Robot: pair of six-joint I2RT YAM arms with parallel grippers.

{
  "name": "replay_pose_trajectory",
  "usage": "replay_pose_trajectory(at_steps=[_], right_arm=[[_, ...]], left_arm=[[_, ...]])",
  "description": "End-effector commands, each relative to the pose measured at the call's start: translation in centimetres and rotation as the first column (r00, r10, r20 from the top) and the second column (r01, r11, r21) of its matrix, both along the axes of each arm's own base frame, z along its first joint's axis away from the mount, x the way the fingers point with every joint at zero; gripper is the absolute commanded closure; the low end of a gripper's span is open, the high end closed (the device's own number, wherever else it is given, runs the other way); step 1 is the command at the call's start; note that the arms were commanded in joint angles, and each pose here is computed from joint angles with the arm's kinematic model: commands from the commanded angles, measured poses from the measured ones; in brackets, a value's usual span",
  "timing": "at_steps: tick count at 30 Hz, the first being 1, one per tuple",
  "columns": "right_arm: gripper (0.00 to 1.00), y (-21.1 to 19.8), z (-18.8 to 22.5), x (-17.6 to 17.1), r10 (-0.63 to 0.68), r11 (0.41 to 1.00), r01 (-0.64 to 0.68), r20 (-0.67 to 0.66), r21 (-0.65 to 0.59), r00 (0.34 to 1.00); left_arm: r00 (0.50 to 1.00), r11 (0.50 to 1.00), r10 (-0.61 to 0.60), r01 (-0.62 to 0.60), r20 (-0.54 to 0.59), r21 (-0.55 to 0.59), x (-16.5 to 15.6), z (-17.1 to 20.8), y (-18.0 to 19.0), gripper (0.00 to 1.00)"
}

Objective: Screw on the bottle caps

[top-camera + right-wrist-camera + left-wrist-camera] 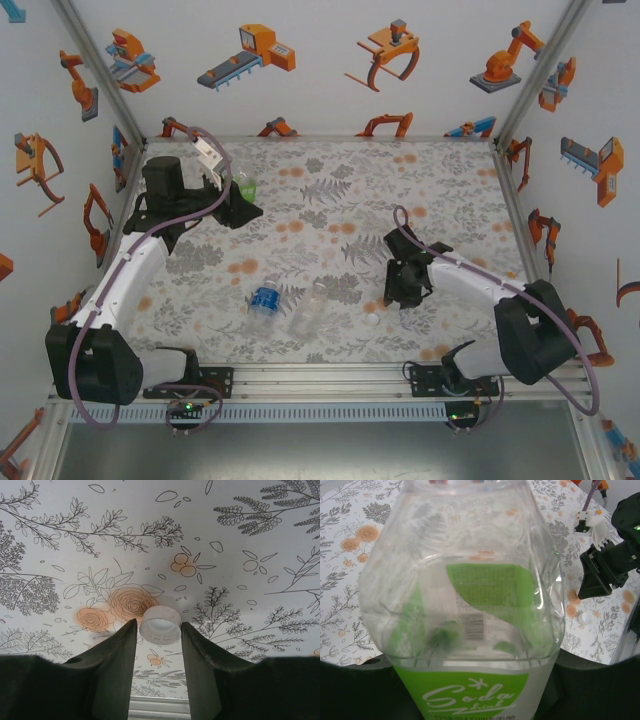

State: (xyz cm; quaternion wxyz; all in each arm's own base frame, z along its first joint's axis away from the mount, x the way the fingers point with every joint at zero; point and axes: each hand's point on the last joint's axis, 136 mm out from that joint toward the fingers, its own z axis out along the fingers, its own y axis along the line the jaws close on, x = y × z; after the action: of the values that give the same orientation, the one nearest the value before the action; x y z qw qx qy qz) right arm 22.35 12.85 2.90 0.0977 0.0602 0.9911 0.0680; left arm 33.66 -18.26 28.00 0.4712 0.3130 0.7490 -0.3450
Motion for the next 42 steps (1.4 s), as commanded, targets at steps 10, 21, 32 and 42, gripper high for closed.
replay_pose_trajectory(at_steps=[10,21,32,42], right_arm=[[0.65,-0.3,0.4,1.0,0.018,0.999,-0.017,0.026,-0.041,1.000],[0.67,2.7,2.1,6.5,0.134,0.990,-0.130,0.071,-0.056,0.988],[0.67,4.8,0.5,8.7,0.204,0.978,-0.203,0.007,-0.054,0.979],[0.55,5.2,2.7,9.9,0.203,0.978,-0.201,0.025,-0.057,0.979]], left_arm=[[1.000,1.000,-0.012,0.012,0.000,0.025,-0.3,0.0,-0.4,0.87],[0.997,0.992,-0.071,0.073,-0.030,0.101,-4.0,-0.7,-1.1,0.86],[0.999,0.985,-0.041,0.045,-0.033,0.164,-6.3,-2.2,0.2,0.85],[0.999,0.983,-0.028,0.033,-0.028,0.179,-6.2,-2.6,0.4,0.84]])
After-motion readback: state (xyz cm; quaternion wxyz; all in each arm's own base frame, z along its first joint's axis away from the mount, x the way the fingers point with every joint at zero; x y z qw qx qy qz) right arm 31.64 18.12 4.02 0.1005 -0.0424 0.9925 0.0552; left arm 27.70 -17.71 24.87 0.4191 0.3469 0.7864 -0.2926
